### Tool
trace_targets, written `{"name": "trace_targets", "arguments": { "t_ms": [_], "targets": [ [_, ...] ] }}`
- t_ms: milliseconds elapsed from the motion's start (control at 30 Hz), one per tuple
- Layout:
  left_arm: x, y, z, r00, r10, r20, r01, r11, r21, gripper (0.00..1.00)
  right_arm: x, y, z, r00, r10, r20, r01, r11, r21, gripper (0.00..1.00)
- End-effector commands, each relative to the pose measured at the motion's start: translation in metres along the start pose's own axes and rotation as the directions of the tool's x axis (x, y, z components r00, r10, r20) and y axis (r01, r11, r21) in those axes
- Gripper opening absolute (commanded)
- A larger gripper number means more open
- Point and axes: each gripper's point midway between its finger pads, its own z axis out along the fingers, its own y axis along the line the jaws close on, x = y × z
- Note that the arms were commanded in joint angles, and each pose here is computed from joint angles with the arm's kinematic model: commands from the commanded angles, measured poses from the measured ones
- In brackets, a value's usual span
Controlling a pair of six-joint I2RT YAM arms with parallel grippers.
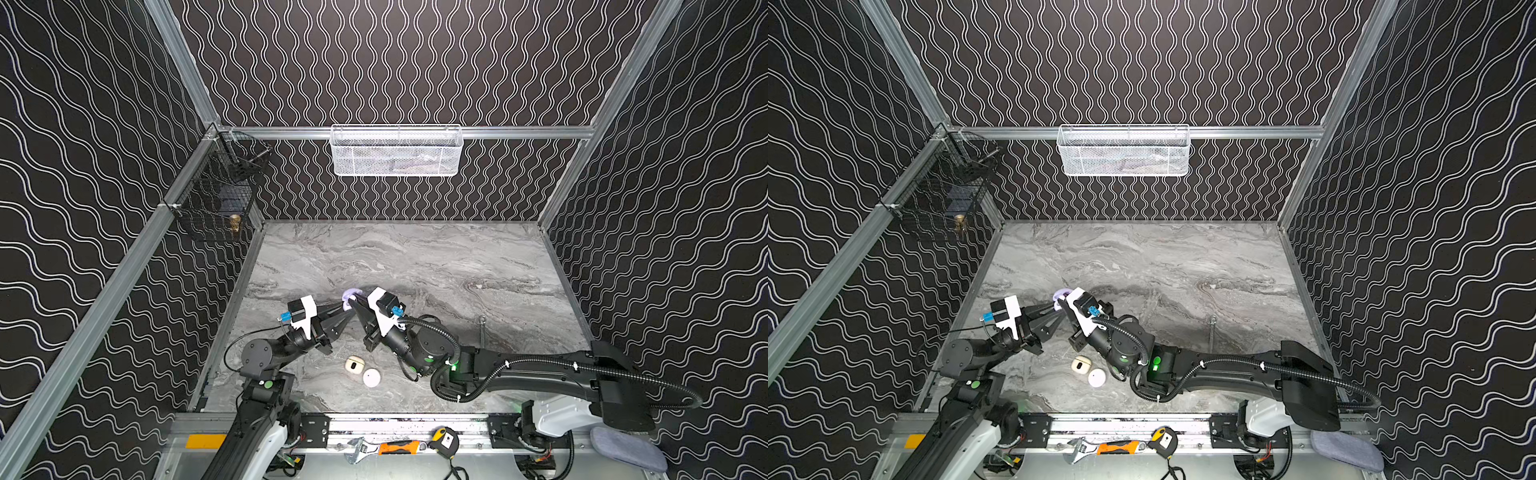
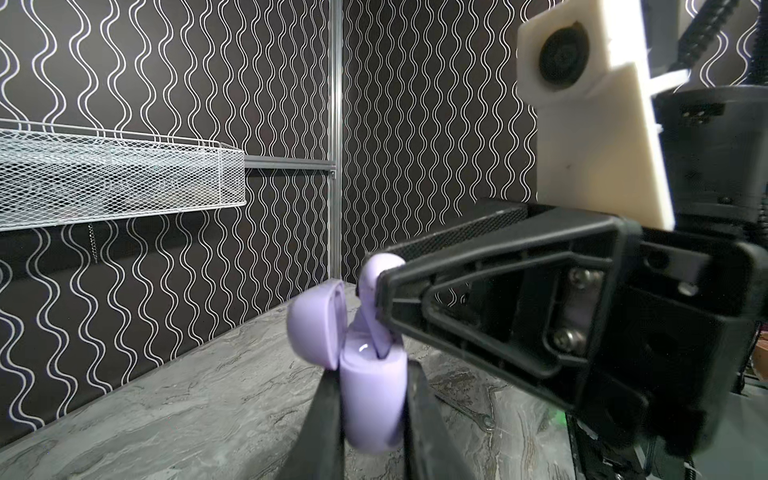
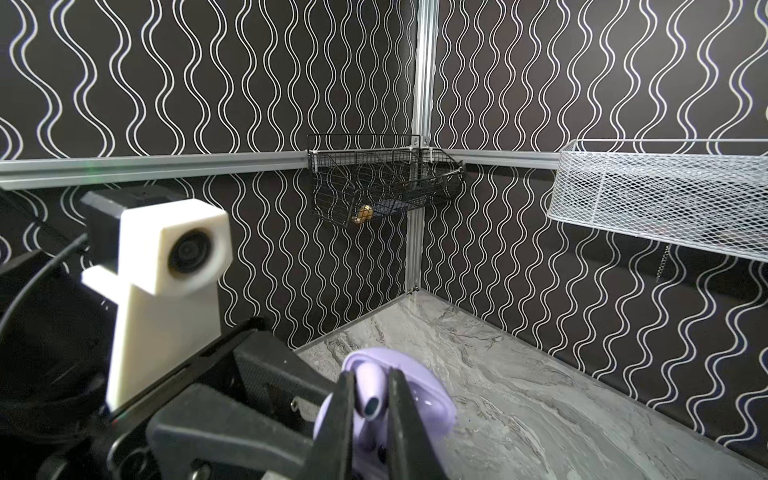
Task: Insert the wireless bluetooth earbuds into the charging case
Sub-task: 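Push the earbud down into the empty case slot with the right gripper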
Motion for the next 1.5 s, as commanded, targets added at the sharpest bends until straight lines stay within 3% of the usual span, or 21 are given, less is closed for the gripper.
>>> {"name": "trace_targets", "arguments": {
  "t_ms": [0,1133,1467],
  "targets": [
    [-0.016,-0.001,-0.001,0.998,0.045,0.051,-0.044,0.999,-0.015,0.0,0.006,0.002,0.0,1.0,-0.004,-0.019,0.004,1.0,-0.005,0.05],
    [-0.025,-0.01,-0.006,0.99,0.106,0.097,-0.107,0.994,0.004,0.0,0.011,0.006,-0.002,0.999,0.046,0.0,-0.046,0.999,0.016,0.12],
    [-0.028,-0.019,-0.01,0.98,0.151,0.127,-0.155,0.987,0.027,0.0,0.008,0.005,-0.01,0.991,0.135,0.0,-0.135,0.99,0.044,0.13]
  ]
}}
